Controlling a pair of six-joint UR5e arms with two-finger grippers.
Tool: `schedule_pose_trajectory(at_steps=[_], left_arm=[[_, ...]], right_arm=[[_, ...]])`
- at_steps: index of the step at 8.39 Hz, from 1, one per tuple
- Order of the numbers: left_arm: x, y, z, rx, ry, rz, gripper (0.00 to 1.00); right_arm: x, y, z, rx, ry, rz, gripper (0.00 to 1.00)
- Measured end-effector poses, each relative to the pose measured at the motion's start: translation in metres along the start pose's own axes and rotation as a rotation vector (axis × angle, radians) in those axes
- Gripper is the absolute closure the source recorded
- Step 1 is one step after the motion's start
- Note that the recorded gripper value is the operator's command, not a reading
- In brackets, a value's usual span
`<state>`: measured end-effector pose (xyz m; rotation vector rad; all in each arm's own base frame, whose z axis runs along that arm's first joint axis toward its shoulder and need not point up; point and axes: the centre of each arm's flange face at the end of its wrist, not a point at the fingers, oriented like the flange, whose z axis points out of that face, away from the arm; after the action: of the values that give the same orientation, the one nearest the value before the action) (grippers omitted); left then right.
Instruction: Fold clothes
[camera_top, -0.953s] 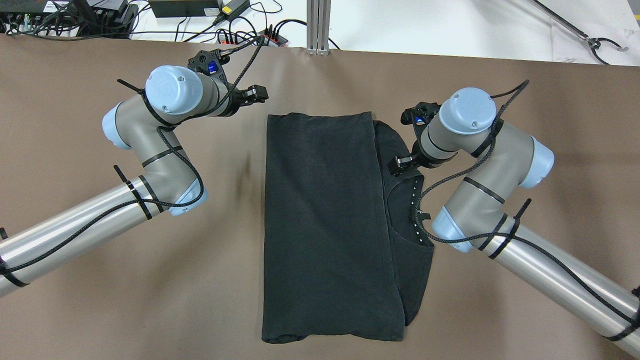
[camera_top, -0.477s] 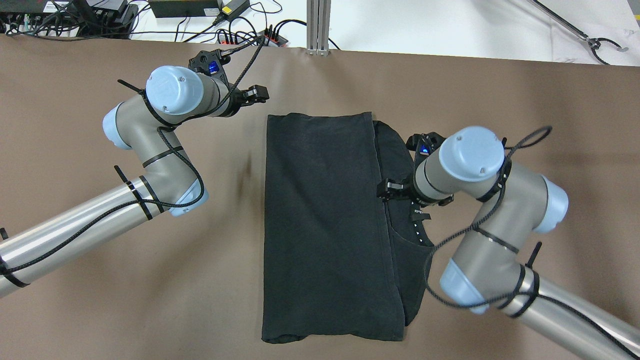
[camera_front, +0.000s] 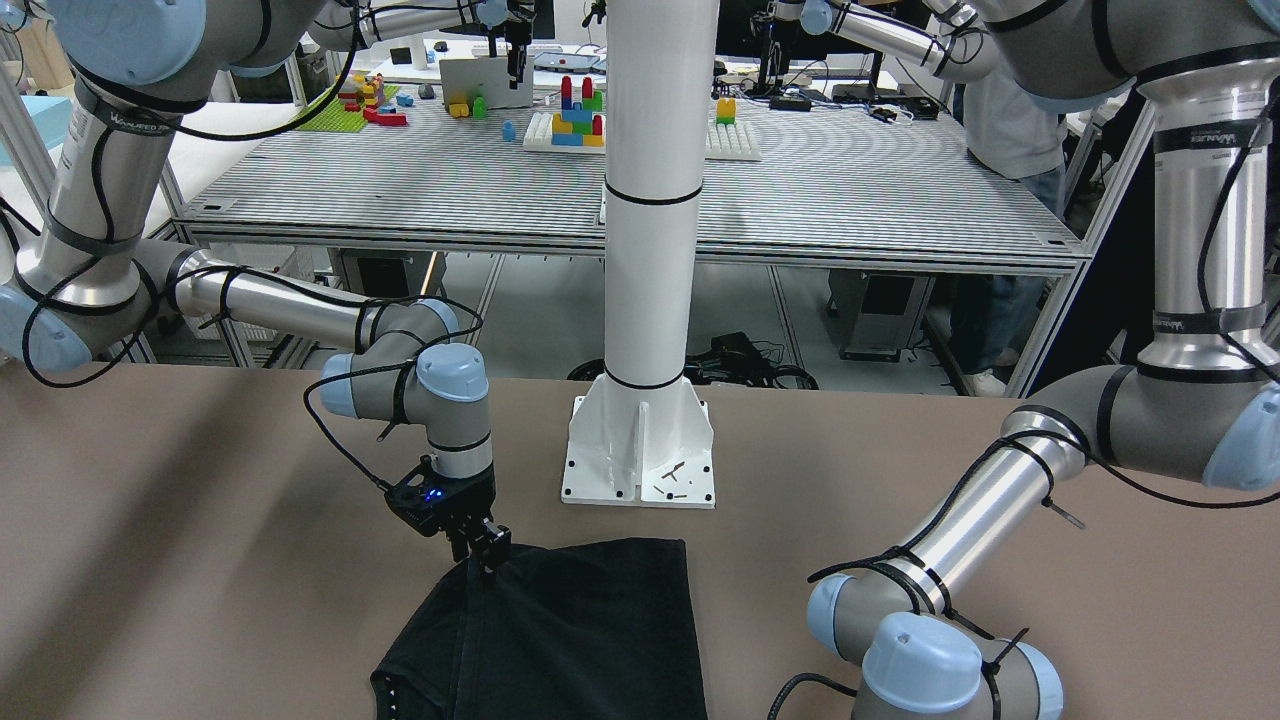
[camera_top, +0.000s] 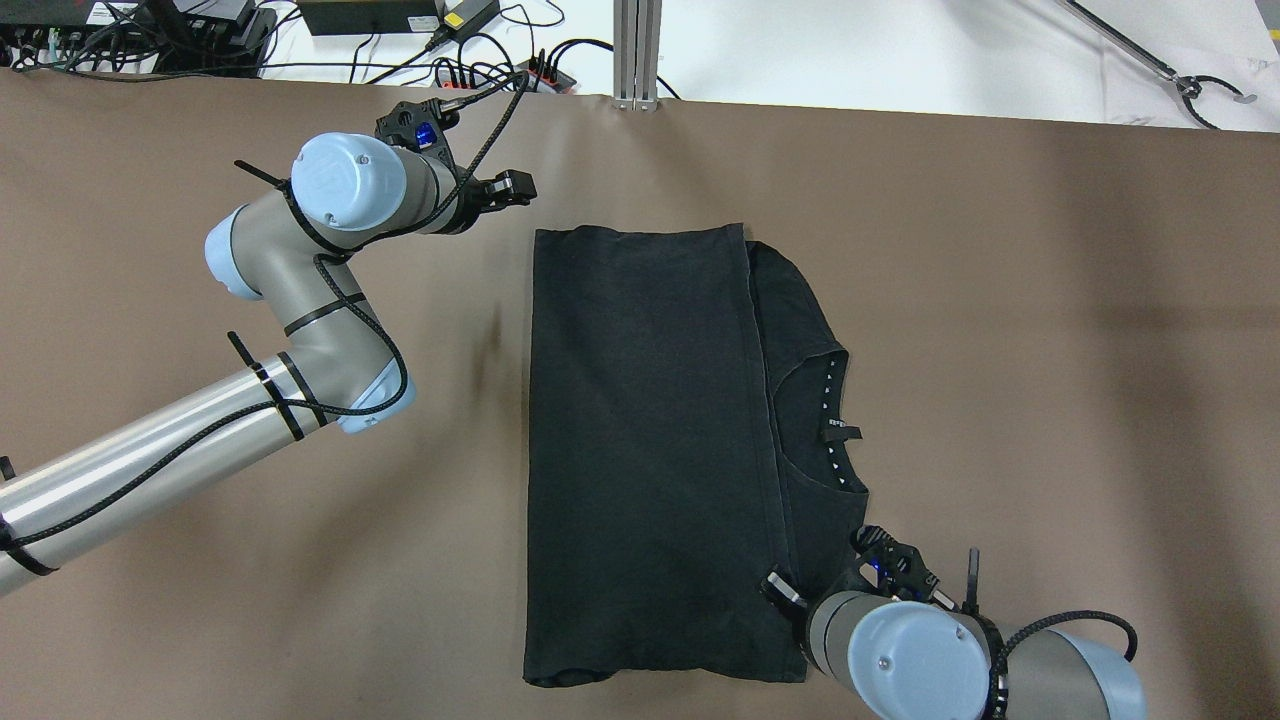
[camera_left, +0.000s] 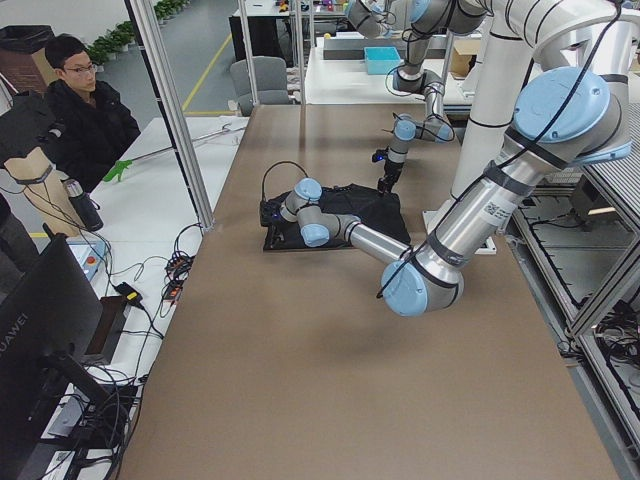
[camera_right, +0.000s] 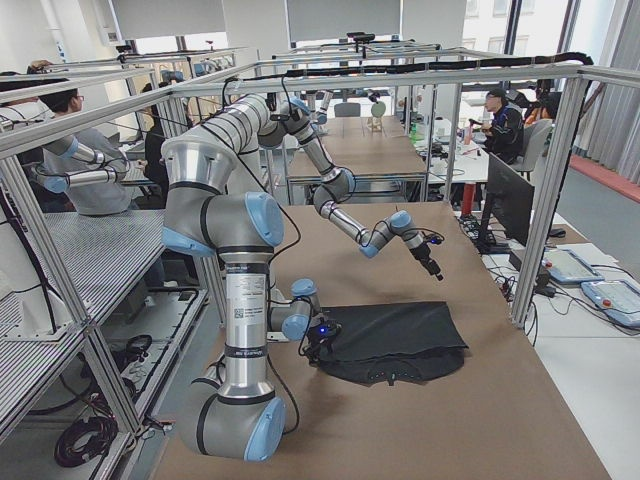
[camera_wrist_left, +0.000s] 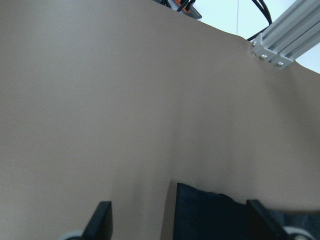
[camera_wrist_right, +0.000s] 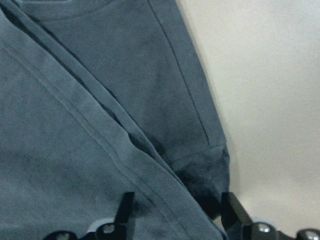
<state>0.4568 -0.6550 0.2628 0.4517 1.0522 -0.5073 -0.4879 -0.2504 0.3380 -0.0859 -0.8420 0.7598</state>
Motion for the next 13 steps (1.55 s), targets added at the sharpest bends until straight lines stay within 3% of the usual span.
schedule_pose_trajectory(at_steps=[5,13], left_arm=[[0.001,0.001,0.0,0.0,0.001,-0.003,0.06],[0.0,0.001,0.001,0.0,-0.001,-0.004,0.06]], right_arm=[[0.012,0.01,0.006,0.006,0.013,-0.019,0.5],[0.021,0.009,0.012,0.015,0.031,-0.026,0.46]])
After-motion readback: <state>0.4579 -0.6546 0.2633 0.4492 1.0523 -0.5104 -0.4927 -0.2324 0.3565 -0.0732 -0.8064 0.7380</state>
